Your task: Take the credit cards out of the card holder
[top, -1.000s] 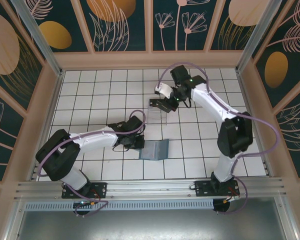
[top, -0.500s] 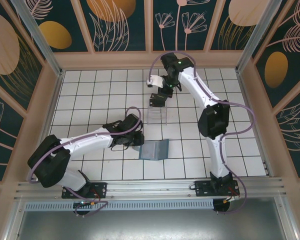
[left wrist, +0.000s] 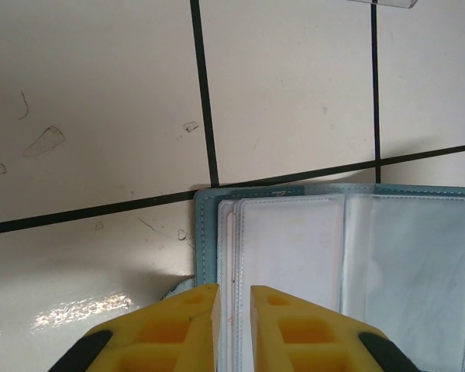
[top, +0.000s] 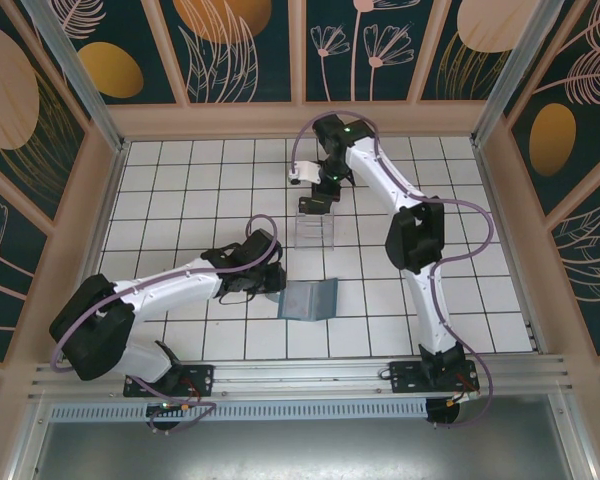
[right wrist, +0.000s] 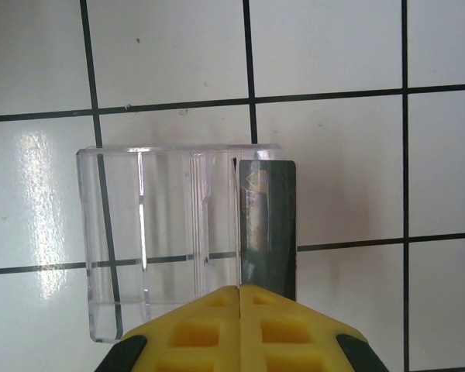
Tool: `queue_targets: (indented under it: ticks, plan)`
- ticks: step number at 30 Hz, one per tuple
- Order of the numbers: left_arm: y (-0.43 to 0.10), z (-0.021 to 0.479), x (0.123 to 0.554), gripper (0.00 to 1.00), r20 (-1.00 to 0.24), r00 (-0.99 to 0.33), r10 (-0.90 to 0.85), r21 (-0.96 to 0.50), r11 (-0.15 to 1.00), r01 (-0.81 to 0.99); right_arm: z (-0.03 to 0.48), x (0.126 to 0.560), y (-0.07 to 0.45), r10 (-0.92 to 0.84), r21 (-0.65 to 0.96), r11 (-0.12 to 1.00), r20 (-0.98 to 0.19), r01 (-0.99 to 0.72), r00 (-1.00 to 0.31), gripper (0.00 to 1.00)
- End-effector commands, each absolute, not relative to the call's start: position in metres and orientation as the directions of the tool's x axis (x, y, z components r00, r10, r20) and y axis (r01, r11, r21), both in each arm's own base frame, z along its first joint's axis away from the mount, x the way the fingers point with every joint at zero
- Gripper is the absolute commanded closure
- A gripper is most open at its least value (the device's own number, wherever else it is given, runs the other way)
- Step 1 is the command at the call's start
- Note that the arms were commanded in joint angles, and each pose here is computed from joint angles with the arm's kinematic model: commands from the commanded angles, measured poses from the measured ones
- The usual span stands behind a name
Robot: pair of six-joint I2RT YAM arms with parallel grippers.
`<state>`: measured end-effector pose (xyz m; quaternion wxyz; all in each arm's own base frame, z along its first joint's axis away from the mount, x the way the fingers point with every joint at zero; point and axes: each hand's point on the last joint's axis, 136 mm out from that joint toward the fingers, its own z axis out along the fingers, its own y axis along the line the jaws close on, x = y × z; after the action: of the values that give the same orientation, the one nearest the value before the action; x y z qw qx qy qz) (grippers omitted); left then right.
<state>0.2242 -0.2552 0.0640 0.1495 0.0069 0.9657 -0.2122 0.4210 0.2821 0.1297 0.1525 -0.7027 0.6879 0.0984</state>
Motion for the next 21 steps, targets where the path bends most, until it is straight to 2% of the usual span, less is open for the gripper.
queue_targets:
  ticks: [1, 13, 15, 21]
  plan:
    - [-0.249, 0.065, 0.222, 0.80, -0.291, -0.954, -0.075, -0.409, 0.911, 0.054, 0.120, 0.420, 0.282, -0.946, -0.069, -0.039, -0.318, -0.997, 0.059, 1.00]
    - [-0.246, 0.065, 0.220, 0.80, -0.288, -0.954, -0.087, -0.414, 0.909, 0.042, 0.097, 0.419, 0.283, -0.953, -0.038, -0.044, -0.300, -0.998, 0.053, 1.00]
    - [-0.247, 0.066, 0.219, 0.80, -0.284, -0.955, -0.084, -0.417, 0.908, 0.045, 0.096, 0.419, 0.283, -0.955, -0.045, -0.044, -0.291, -0.998, 0.055, 0.92]
    - [-0.246, 0.067, 0.218, 0.80, -0.286, -0.955, -0.084, -0.417, 0.908, 0.045, 0.104, 0.429, 0.287, -0.953, -0.103, -0.040, -0.295, -0.994, 0.069, 0.89]
